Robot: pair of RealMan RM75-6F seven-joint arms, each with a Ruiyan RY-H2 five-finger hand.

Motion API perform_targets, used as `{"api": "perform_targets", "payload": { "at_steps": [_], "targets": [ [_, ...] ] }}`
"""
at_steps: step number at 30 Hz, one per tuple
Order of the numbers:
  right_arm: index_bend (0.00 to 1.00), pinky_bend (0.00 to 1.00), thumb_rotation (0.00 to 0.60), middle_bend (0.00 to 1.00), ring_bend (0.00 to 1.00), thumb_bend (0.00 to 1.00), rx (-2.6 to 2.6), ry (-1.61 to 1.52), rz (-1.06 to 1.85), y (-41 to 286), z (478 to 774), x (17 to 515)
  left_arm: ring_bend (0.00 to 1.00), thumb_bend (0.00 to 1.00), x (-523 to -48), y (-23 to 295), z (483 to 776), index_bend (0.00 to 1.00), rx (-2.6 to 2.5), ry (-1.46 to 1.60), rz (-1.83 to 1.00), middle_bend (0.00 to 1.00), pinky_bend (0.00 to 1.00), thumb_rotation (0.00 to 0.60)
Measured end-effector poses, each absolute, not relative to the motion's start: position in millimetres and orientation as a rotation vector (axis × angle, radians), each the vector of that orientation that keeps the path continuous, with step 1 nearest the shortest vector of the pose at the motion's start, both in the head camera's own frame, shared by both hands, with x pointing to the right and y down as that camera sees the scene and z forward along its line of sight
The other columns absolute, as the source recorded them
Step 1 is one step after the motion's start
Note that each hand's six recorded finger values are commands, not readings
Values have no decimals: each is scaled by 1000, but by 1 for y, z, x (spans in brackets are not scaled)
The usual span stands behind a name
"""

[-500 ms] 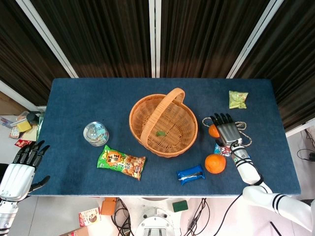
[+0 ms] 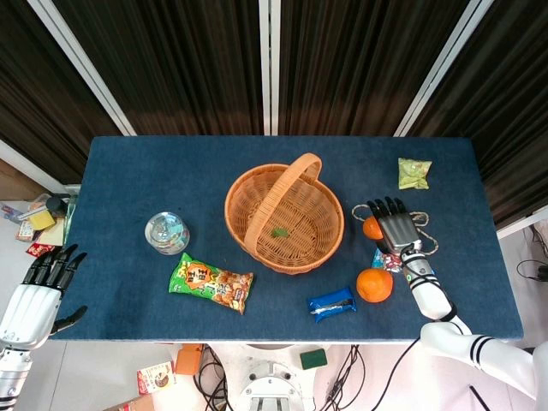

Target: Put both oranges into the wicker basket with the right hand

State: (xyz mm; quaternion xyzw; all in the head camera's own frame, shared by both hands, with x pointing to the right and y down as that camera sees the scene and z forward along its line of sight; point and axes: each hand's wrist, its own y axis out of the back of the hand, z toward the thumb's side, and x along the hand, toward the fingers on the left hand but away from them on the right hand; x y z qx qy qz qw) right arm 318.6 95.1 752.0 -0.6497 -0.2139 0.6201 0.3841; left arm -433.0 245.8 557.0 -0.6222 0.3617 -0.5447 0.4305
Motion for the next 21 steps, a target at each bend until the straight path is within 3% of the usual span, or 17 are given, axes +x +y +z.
{"api": "perform_targets", "payload": {
  "at_steps": [3, 7, 11, 21],
  "targets": [
    [97, 207, 600, 172, 88, 326, -1658, -544, 1575, 95, 753, 316, 0, 128, -433, 246, 557, 101, -1552, 903, -1357, 25, 118, 600],
    [359, 300, 600, 360, 288, 338, -1648, -538, 1568, 96, 754, 316, 0, 128, -433, 245, 557, 102, -1553, 903, -1357, 25, 118, 600],
    [517, 332, 600, 433, 367, 359, -1629, -538, 1570, 95, 753, 318, 0, 129, -433, 246, 557, 102, -1553, 901, -1356, 25, 118, 600],
    [568, 348, 600, 455, 397, 383, -1607, -633, 1481, 90, 721, 318, 0, 128, -433, 247, 556, 101, -1553, 903, -1351, 25, 117, 600]
  ]
}}
